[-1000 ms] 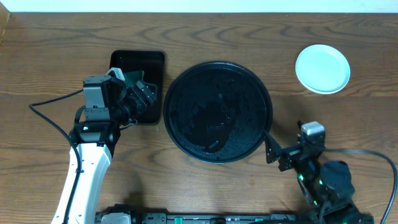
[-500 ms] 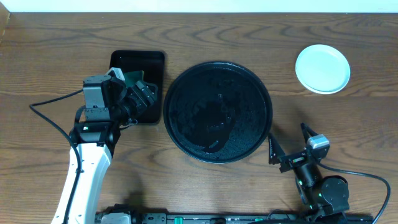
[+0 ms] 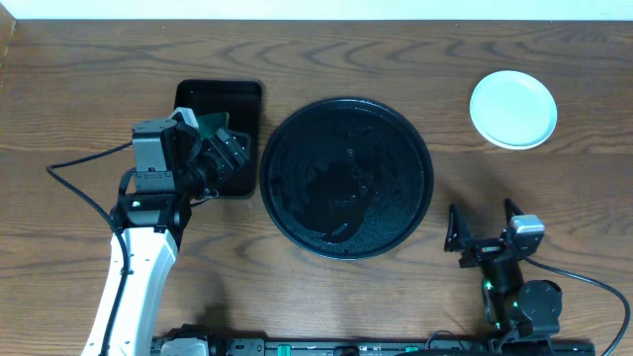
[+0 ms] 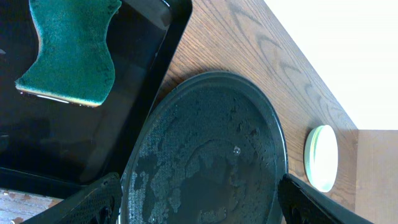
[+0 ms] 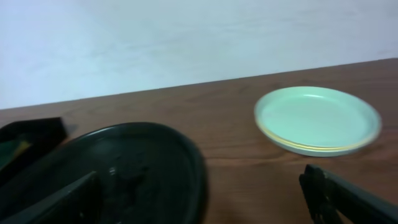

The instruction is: Clean dirty plates on tray and stack at the side

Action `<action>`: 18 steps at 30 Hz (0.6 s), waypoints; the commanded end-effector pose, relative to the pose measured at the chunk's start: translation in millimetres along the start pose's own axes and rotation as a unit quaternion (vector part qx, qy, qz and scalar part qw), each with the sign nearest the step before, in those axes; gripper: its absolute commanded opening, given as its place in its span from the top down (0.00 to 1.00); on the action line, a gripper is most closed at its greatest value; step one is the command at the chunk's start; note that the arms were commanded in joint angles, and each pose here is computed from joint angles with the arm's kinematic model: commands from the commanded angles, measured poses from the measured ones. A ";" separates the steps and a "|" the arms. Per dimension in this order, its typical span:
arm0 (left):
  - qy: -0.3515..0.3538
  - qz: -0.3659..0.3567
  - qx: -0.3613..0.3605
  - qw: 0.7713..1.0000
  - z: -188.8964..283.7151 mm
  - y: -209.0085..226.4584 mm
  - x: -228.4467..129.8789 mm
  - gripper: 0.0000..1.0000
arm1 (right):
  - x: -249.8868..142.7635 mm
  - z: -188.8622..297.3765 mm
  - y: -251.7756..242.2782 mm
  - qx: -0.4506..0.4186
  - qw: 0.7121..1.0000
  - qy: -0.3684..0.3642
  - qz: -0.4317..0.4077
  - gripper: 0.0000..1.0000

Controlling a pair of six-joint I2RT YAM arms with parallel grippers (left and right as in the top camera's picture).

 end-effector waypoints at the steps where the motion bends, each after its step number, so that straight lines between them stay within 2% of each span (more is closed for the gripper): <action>1: 0.005 0.002 -0.004 1.000 0.0 0.4 -2.5 0.19 | 3.0 0.7 -8.5 -0.032 0.999 -0.013 0.037 0.01; 10: 0.005 0.002 -0.004 1.000 0.0 0.4 -2.5 0.19 | 6.5 1.6 -16.9 -0.060 0.990 -0.018 0.123 0.01; 18: 0.005 0.002 -0.004 1.000 0.0 0.4 -2.5 0.19 | 6.9 1.8 -18.2 -0.062 0.994 -0.021 0.082 0.01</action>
Point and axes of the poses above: each gripper's point midway between its finger pads, its own z axis back along the fingers, its own y axis along the line the jaws close on, x = y × z, the point moved 8 cm from there along z, back along the fingers, and after that the axes turned 15 degrees about -z, right-handed, at the moved point
